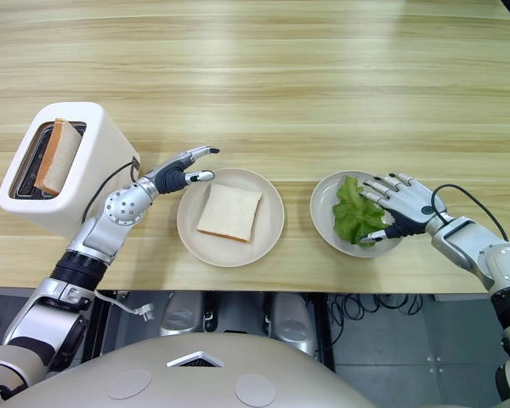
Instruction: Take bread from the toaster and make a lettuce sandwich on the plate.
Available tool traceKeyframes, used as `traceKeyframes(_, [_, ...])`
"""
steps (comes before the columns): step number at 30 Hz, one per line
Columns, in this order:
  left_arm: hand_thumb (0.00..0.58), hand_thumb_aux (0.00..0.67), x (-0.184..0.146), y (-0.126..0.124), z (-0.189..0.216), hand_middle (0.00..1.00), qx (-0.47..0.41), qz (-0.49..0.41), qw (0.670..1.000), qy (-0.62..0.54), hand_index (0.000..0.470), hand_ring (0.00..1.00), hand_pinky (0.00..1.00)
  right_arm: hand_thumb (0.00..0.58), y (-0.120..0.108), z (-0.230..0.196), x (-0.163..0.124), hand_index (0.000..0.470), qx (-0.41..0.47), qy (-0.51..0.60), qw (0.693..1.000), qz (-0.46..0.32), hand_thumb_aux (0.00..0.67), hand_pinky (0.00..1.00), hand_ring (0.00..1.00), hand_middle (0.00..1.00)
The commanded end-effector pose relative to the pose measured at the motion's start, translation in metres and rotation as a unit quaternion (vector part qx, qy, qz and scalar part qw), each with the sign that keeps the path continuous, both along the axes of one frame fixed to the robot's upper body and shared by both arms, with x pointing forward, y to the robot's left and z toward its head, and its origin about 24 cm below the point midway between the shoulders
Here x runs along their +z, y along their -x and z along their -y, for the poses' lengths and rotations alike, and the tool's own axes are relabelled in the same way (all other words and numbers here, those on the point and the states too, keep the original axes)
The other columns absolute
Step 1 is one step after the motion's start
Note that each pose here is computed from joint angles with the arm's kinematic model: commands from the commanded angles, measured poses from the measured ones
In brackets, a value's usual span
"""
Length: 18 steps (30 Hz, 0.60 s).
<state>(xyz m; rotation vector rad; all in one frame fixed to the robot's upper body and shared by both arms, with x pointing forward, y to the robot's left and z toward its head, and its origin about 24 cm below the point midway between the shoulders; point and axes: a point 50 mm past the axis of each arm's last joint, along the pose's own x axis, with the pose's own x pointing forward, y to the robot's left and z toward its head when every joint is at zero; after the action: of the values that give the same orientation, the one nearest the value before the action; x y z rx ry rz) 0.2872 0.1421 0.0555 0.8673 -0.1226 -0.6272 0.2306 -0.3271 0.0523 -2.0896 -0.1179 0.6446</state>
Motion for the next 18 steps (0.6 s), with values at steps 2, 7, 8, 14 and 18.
traceKeyframes(2, [0.0,0.0,0.026,0.002,-0.005,0.0,0.008,0.04,0.999,0.026,0.0,0.0,0.0,0.0,-0.001,0.0,-0.009,0.0,0.008,0.019,1.0,-0.002,0.0,0.0,0.0,0.0])
traceKeyframes(7, [0.0,0.0,0.055,0.01,-0.002,0.0,0.004,0.074,0.995,0.063,0.0,0.0,0.0,0.436,-0.003,-0.002,-0.017,0.231,0.016,0.03,0.999,-0.007,0.336,0.0,0.0,0.0])
traceKeyframes(8, [0.0,0.0,0.061,0.011,-0.003,0.0,0.004,0.08,0.994,0.07,0.0,0.0,0.0,0.503,-0.003,-0.002,-0.018,0.292,0.018,0.032,0.999,-0.009,0.426,0.0,0.0,0.0])
traceKeyframes(14, [0.0,0.0,0.081,0.017,-0.008,0.0,0.008,0.097,0.991,0.089,0.0,0.0,0.0,0.58,-0.003,-0.005,-0.021,0.46,0.025,0.03,0.999,-0.006,0.67,0.0,0.0,0.0])
traceKeyframes(18, [0.0,0.0,0.081,0.016,-0.012,0.0,0.018,0.094,0.991,0.093,0.0,0.0,0.0,0.58,-0.004,-0.005,-0.017,0.46,0.025,0.021,0.999,0.01,0.67,0.0,0.0,0.0])
